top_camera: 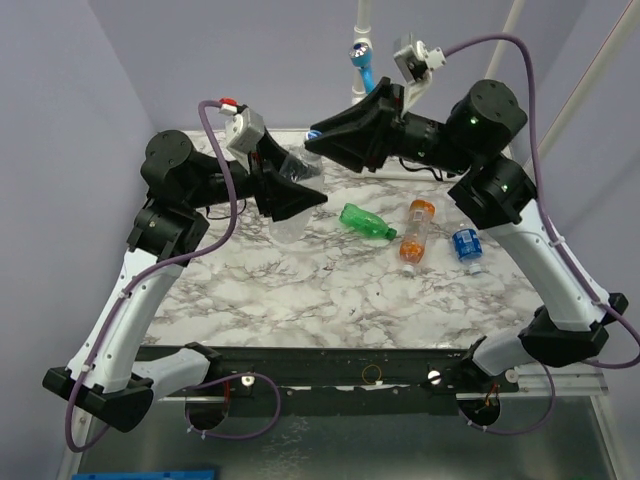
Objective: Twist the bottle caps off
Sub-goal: Unscrew the bottle cap from the plastic bottle.
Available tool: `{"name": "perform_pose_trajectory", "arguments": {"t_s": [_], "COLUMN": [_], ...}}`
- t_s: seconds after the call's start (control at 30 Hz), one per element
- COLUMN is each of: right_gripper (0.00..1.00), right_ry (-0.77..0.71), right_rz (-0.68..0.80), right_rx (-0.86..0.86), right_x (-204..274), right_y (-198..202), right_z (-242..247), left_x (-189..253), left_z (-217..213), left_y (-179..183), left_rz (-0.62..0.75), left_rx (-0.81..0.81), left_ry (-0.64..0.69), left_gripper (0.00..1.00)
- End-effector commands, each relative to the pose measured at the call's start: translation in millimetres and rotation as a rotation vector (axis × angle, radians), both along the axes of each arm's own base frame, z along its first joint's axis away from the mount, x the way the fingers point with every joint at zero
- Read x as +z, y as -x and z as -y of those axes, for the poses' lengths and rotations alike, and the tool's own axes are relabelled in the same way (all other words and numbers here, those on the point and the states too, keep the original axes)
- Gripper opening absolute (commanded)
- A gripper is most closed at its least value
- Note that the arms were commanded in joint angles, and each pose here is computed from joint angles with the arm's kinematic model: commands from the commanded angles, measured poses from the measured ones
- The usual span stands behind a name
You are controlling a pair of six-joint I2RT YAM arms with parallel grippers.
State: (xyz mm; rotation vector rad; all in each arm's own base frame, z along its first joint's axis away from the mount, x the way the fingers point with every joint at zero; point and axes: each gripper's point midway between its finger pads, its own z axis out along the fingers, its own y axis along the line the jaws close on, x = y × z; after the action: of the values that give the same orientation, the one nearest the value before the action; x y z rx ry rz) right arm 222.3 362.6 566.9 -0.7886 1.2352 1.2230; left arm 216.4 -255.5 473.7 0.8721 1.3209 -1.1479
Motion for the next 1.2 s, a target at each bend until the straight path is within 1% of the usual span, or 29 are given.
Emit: {"name": "perform_pose_trajectory", "arguments": {"t_s": [0.0,0.07,0.2,0.27,0.3,0.33,0.37,0.4,0.47,0.5,0.6,0.7,0.83,0.87,0.9,1.03,1.1,1.17], "right_gripper": [0.01,0.01,0.01,0.01,0.01,0.03,0.12,0.27,0.48,0.64,0.85,0.98,1.00,0.99,0.96,0.74,0.60,0.52], "right_ry": [0.004,0.000,0.030,0.031,0.028,0.029,0.023,0.013,-0.003,-0.014,-0.031,-0.011,0.014,0.019,0.017,-0.013,-0.042,-0.067], "right_rz": [0.196,0.231,0.245,0.244,0.243,0.225,0.217,0.199,0.157,0.142,0.103,0.043,-0.045,-0.066,-0.080,-0.098,-0.090,-0.073], "right_rx": [0.529,0.628,0.720,0.697,0.668,0.608,0.544,0.432,0.251,0.159,0.046,-0.026,-0.084,-0.107,-0.139,-0.188,-0.182,-0.173], "right_x": [-8.4,-13.7,-20.8,-20.1,-17.6,-16.1,-11.6,-5.7,2.6,5.9,8.1,-2.4,-16.8,-20.4,-21.5,-22.6,-19.2,-14.4], "right_y": [104.3,121.0,131.7,128.5,125.0,115.8,106.9,89.5,59.1,43.5,22.4,0.8,-21.0,-26.9,-33.6,-42.9,-40.0,-35.9], "right_z": [9.2,15.3,19.1,18.2,17.1,13.4,11.4,8.0,6.1,7.4,9.0,2.6,-9.4,-11.0,-10.5,-8.4,-6.5,-3.8], "left_x": [9.7,13.9,16.6,15.5,15.1,14.2,13.0,11.8,7.2,5.2,-2.1,-7.0,-7.2,-7.0,-6.4,-5.2,-5.4,-5.7], "left_z": [1.4,-0.1,-2.3,-2.8,-3.2,-3.0,-2.4,-2.0,-0.3,0.7,0.4,-4.2,-13.6,-14.8,-15.3,-15.1,-15.2,-15.5], "left_y": [85.4,88.5,96.5,98.2,98.7,97.9,94.9,92.4,81.0,71.6,39.4,9.9,-22.9,-26.1,-26.9,-25.2,-25.3,-25.0], "left_rz": [-0.048,-0.043,-0.049,-0.049,-0.043,-0.037,-0.030,-0.019,0.001,0.013,0.049,0.075,0.090,0.091,0.092,0.091,0.090,0.090], "left_rx": [-0.415,-0.420,-0.453,-0.460,-0.461,-0.454,-0.438,-0.421,-0.361,-0.309,-0.138,0.017,0.192,0.210,0.216,0.210,0.211,0.211], "left_ry": [-0.020,-0.018,-0.022,-0.024,-0.024,-0.023,-0.021,-0.018,-0.015,-0.012,-0.020,-0.033,-0.040,-0.041,-0.041,-0.039,-0.039,-0.038], "left_gripper": [0.00,0.00,0.00,0.00,0.00,0.00,0.00,0.00,0.00,0.00,0.00,0.00,0.00,0.00,0.00,0.00,0.00,0.00]}}
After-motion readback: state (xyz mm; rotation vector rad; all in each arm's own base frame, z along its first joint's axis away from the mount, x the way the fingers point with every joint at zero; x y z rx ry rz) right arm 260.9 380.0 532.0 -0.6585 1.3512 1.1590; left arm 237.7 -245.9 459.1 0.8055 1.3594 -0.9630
